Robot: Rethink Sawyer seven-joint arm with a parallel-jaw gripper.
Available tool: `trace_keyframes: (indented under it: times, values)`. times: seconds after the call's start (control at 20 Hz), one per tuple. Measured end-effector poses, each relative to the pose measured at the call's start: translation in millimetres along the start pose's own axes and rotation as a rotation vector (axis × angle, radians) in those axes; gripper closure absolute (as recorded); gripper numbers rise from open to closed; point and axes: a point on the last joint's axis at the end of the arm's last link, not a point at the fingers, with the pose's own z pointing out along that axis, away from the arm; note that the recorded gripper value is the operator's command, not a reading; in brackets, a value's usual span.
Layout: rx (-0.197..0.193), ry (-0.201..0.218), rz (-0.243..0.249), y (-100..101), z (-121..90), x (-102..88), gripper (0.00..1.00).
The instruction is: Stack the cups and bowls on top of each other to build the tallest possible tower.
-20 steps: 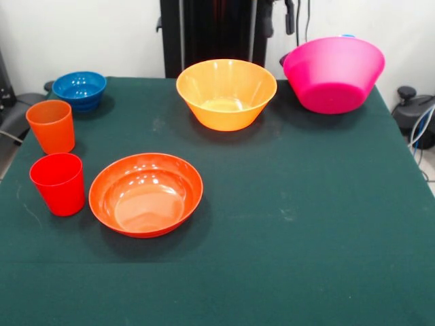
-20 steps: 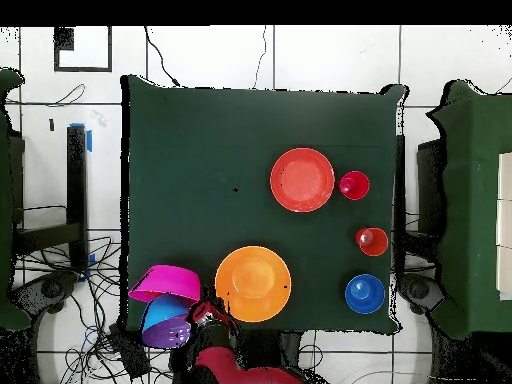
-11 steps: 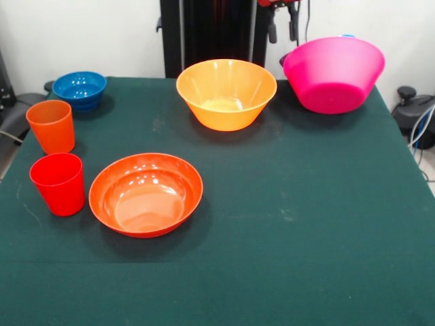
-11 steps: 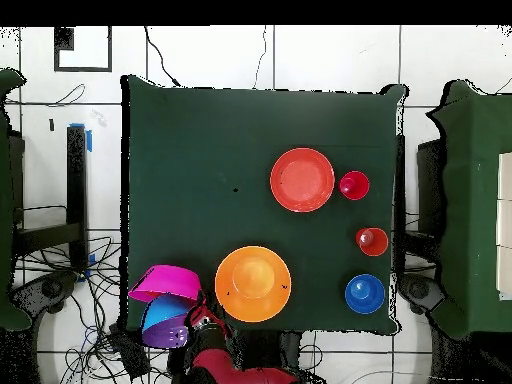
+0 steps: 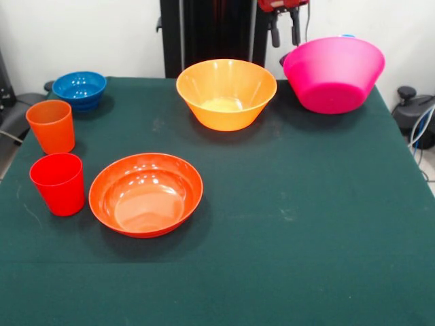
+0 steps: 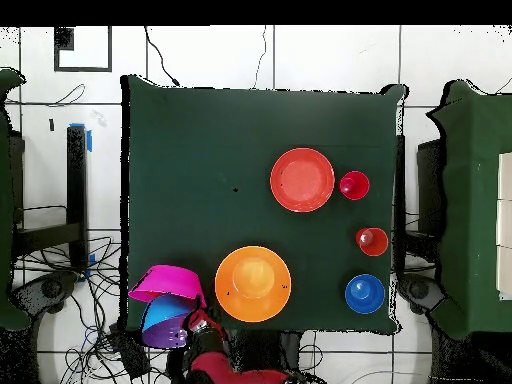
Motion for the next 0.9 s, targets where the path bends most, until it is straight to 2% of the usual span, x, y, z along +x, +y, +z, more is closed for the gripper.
trace_keyframes:
  times: [0.3,0.45,0.65,0.8,0.9]
  values:
    - [0.015,0.018,0.001,-7.5,2.1,10.2,0.0]
    - [0.004,0.01,-0.007,-9.1,2.1,14.8,0.0]
    - [-0.045,-0.012,-0.025,-7.1,0.2,24.4,0.0]
    - [-0.054,-0.009,-0.031,-9.1,-0.9,31.8,0.0]
    - [-0.044,0.009,-0.037,-14.8,-3.2,43.1,0.0]
